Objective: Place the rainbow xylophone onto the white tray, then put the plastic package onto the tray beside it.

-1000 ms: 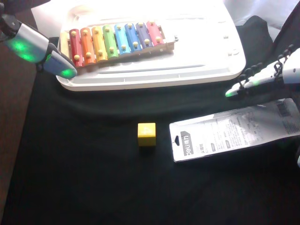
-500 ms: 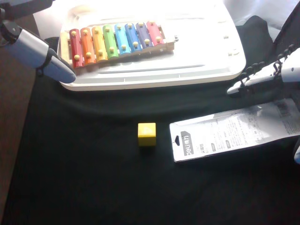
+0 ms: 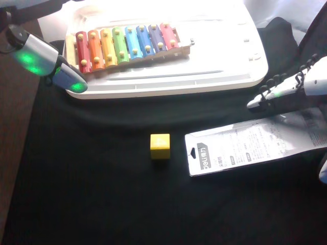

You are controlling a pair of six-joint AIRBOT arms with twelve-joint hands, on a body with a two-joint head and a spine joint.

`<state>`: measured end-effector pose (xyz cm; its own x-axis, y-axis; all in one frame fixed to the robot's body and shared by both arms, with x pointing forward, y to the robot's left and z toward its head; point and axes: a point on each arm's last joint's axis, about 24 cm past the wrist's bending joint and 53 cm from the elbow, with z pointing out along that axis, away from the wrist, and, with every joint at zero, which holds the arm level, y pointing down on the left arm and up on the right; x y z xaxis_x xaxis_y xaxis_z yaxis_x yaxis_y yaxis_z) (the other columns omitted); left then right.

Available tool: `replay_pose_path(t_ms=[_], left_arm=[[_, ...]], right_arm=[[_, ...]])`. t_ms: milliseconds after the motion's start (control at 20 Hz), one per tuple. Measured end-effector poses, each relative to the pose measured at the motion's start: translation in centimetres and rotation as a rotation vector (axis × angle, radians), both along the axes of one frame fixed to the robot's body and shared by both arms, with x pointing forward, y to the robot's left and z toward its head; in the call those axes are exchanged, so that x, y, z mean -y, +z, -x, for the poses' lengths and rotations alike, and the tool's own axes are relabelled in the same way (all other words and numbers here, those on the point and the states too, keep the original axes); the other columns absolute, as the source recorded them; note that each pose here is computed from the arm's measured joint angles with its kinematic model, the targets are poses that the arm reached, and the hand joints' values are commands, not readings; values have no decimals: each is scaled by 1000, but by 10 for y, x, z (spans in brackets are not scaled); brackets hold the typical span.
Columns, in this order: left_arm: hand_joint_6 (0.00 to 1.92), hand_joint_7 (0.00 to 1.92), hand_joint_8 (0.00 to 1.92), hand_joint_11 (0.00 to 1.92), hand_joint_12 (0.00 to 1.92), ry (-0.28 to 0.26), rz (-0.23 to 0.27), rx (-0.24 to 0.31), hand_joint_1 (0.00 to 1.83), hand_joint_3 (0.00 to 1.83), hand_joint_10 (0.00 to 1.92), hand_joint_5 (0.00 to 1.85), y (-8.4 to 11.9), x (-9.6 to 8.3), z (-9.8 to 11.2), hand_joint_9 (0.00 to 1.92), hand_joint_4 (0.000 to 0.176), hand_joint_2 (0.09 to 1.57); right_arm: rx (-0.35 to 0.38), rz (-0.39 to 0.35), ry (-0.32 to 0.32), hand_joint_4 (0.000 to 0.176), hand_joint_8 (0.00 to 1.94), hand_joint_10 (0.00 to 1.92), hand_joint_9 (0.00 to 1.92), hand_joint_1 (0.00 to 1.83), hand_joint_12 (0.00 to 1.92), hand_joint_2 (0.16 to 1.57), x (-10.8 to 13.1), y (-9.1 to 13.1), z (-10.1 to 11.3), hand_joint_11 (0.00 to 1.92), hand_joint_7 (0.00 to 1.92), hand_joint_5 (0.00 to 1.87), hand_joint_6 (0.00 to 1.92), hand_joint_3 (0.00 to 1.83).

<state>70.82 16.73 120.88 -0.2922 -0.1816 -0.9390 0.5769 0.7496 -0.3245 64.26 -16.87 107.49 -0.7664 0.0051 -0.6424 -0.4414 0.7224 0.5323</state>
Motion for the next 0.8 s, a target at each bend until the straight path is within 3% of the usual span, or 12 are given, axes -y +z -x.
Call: replay_pose_path(t_ms=[100,200,350,500,550,750,800], left_arm=[[0,0,0,0,0,0,0,0,884,0,0,0,0,0,0,0,54,682],[0,0,0,0,0,-1,0,0,873,0,0,0,0,0,0,0,73,669],[0,0,0,0,0,-1,-2,2,850,0,0,0,0,0,0,0,66,678],[0,0,0,0,0,-7,0,1,851,6,0,0,-1,4,0,0,45,696],[0,0,0,0,0,-9,0,1,844,8,0,0,-1,5,1,0,62,701],[0,0,0,0,0,-10,-5,-7,838,7,0,0,-5,5,2,0,48,705],[0,0,0,0,0,-12,-7,-7,837,5,0,0,-6,6,2,0,64,702]], right_arm=[[3,7,3,0,7,5,229,607,73,584,1,-1,0,320,203,152,8,5],[1,14,5,0,0,0,210,593,53,583,1,-2,1,279,186,139,1,4],[-12,46,14,0,2,3,191,621,37,587,4,-9,4,247,175,135,2,4],[-17,54,21,0,4,7,237,592,49,578,2,-12,5,301,218,178,4,1],[-18,53,23,0,0,1,222,600,37,583,1,-12,5,281,204,173,0,3],[-18,54,23,0,5,8,227,633,33,599,1,-12,5,284,213,188,6,6],[-18,54,23,0,7,10,235,647,36,612,1,-13,5,294,220,195,8,10]])
